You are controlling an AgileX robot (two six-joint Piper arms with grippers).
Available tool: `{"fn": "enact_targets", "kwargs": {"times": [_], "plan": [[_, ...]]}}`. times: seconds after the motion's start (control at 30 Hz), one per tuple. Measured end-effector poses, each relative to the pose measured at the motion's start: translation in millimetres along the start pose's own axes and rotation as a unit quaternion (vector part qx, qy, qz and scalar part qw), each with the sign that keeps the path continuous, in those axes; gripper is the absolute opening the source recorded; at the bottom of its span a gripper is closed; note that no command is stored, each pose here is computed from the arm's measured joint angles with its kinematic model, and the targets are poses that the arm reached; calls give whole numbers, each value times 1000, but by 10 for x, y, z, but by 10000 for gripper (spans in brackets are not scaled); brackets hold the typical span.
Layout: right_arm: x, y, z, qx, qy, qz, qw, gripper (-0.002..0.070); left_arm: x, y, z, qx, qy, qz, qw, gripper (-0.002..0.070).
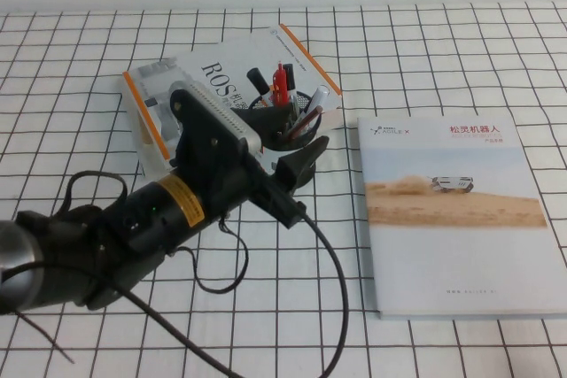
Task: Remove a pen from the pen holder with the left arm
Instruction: 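Take a marker out of the pen holder and lay it on the table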
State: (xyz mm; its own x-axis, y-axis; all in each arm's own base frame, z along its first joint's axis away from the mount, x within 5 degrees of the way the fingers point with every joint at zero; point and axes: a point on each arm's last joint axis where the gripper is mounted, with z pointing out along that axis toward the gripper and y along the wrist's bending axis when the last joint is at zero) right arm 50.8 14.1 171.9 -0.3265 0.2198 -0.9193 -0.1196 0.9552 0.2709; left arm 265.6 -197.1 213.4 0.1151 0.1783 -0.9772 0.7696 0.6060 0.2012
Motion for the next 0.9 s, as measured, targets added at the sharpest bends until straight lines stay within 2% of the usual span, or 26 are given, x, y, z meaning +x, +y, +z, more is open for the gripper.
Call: {"fn": "enact_targets", "kwargs": {"times": [0.33, 0.67, 0.8, 0.9], "plan": [[0, 0, 0, 0, 0, 0, 1000, -12, 64, 121, 388, 11, 27, 34, 999, 412], [0, 0, 0, 0, 0, 0, 1000, -13, 190, 204, 644, 8, 51, 37, 998, 408], [0, 0, 0, 0, 0, 0, 1000, -13, 221, 223, 685, 7, 54, 38, 998, 370], [0, 0, 0, 0, 0, 0, 1000, -12, 228, 222, 686, 7, 55, 39, 998, 310]]}}
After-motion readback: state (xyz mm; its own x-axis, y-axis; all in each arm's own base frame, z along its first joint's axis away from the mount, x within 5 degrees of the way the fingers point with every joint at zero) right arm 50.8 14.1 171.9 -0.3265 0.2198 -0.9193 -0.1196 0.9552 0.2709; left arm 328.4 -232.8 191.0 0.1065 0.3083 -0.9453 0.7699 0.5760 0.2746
